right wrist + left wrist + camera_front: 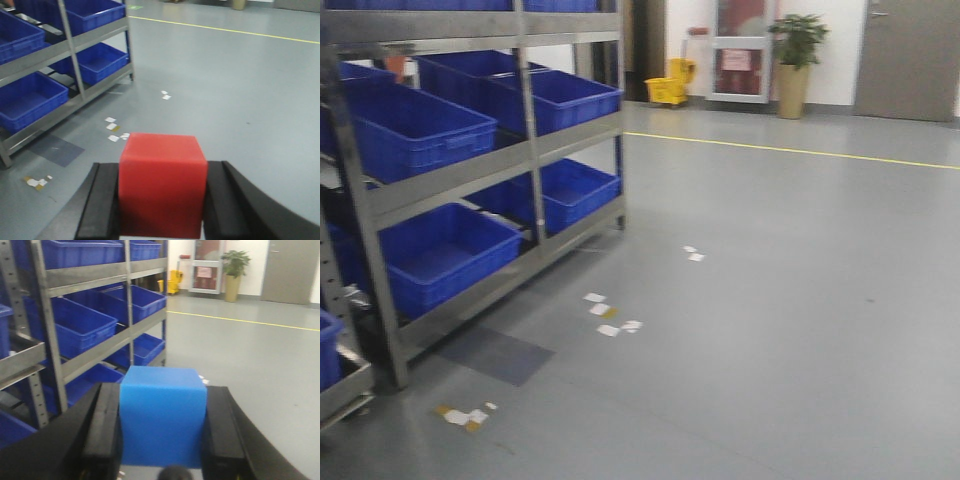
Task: Sort and place red and blue blocks on shelf
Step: 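Drive the base across the floor to a shelf of blue bins, then position both held cubes above the blue bins on the shelf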
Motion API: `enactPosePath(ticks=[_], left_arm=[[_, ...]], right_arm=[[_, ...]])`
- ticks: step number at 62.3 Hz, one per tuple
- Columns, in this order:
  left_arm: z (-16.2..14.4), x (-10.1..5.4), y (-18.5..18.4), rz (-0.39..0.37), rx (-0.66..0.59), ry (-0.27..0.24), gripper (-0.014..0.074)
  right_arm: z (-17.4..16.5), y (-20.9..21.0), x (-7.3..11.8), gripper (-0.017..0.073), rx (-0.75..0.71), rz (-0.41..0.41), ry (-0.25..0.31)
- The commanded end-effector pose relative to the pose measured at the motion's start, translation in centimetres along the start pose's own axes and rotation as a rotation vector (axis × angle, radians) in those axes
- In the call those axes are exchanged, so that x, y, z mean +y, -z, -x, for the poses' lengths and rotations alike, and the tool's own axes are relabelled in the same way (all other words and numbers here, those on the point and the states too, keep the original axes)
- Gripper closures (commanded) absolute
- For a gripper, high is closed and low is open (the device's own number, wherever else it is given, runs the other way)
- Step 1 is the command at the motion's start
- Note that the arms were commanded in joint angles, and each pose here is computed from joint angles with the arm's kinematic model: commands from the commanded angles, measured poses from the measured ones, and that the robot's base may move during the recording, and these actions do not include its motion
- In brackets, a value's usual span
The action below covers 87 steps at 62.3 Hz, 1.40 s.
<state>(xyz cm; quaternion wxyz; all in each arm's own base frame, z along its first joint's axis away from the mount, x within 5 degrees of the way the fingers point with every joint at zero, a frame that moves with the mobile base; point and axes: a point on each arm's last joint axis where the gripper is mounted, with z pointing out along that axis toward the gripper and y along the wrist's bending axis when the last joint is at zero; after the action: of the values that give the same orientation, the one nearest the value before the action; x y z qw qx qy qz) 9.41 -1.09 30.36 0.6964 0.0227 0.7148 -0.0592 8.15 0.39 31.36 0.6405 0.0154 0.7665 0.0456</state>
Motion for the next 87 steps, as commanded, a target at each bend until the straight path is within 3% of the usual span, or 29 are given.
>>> enactPosePath(ticks=[1, 87], left_arm=[[1.59, 0.21, 0.07, 0.027, -0.093, 0.013, 0.047], [1.59, 0.21, 0.07, 0.027, -0.093, 0.013, 0.047]], right_arm=[[1.58, 0.21, 0.13, 0.0507, -0.102, 0.006, 0.013], [1.58, 0.21, 0.13, 0.0507, -0.102, 0.006, 0.013]])
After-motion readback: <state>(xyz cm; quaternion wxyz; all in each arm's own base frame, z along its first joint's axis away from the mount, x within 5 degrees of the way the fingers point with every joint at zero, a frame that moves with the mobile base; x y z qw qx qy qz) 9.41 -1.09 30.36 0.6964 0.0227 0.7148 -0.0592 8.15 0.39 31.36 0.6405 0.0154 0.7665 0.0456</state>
